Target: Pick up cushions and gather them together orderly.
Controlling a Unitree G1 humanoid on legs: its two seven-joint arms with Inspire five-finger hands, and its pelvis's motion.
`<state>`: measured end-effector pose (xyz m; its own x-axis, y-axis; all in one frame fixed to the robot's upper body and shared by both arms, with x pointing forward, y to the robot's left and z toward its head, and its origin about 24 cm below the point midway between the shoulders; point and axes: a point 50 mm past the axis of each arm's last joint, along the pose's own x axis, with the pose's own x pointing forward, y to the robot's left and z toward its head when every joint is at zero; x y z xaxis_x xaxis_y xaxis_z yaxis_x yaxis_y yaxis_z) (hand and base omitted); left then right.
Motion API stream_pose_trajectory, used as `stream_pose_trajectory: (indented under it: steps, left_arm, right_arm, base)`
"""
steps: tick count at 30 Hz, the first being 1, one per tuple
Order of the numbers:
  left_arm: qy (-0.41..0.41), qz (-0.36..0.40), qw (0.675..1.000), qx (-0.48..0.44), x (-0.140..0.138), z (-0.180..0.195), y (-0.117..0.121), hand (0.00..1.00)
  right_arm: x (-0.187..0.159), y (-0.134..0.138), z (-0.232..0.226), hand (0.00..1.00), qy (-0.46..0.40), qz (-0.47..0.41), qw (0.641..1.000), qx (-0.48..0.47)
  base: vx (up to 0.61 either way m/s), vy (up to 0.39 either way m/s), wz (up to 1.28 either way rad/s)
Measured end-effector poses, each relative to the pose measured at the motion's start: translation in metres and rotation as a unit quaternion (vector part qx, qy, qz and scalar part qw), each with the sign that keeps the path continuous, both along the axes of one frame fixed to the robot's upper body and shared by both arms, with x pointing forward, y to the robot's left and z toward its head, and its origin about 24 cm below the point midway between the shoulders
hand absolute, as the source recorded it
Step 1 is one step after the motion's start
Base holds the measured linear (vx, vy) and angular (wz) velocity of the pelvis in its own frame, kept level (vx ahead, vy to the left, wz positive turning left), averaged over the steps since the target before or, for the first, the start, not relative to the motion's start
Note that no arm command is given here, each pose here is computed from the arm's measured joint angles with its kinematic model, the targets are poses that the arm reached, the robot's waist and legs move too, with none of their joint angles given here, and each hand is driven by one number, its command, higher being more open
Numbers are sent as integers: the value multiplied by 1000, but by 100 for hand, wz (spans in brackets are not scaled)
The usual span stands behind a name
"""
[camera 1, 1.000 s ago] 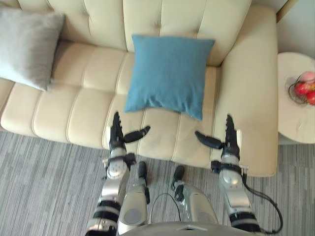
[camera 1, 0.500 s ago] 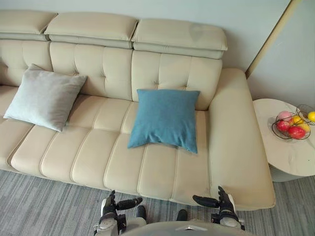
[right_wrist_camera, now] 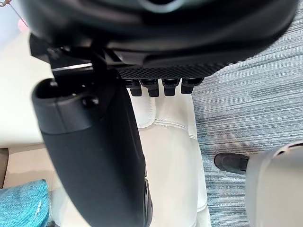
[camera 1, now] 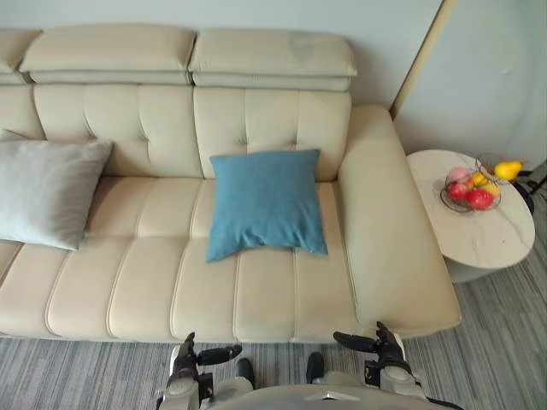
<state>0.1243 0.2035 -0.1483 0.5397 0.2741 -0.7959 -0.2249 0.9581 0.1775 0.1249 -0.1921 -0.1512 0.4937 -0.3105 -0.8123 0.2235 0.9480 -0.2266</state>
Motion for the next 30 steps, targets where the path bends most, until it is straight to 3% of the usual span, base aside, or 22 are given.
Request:
stream_pose_trajectory:
  steps: [4, 9, 18, 21, 25, 30]
  left_arm:
    - [-24, 0, 1000, 3, 10, 6, 0, 100]
    - [-37, -17, 999, -5, 21, 8, -16, 100]
    - [-53, -37, 998, -3, 31, 12, -27, 100]
    - [-49, -29, 998, -8, 28, 11, -29, 100]
    - [-39, -16, 999, 0, 19, 9, -19, 100]
    - [-9, -17, 1000, -1, 3, 1, -19, 100]
  right_arm:
    - [-4, 8, -2, 100, 4, -8, 1000, 15]
    - [28, 3, 13, 100, -50, -5, 999, -4]
    - [13, 2, 9, 100, -37, -24, 999, -8]
    - [19, 0, 12, 100, -47, -25, 999, -11]
    - [15, 20, 8, 100, -40, -25, 999, 19]
    - [1, 14, 2, 100, -18, -49, 998, 22]
  base:
    - [-66, -121, 34]
    - [-213, -155, 4]
    - [-118, 4, 51]
    - [-77, 213, -6]
    - [-96, 204, -10]
    - [30, 121, -11]
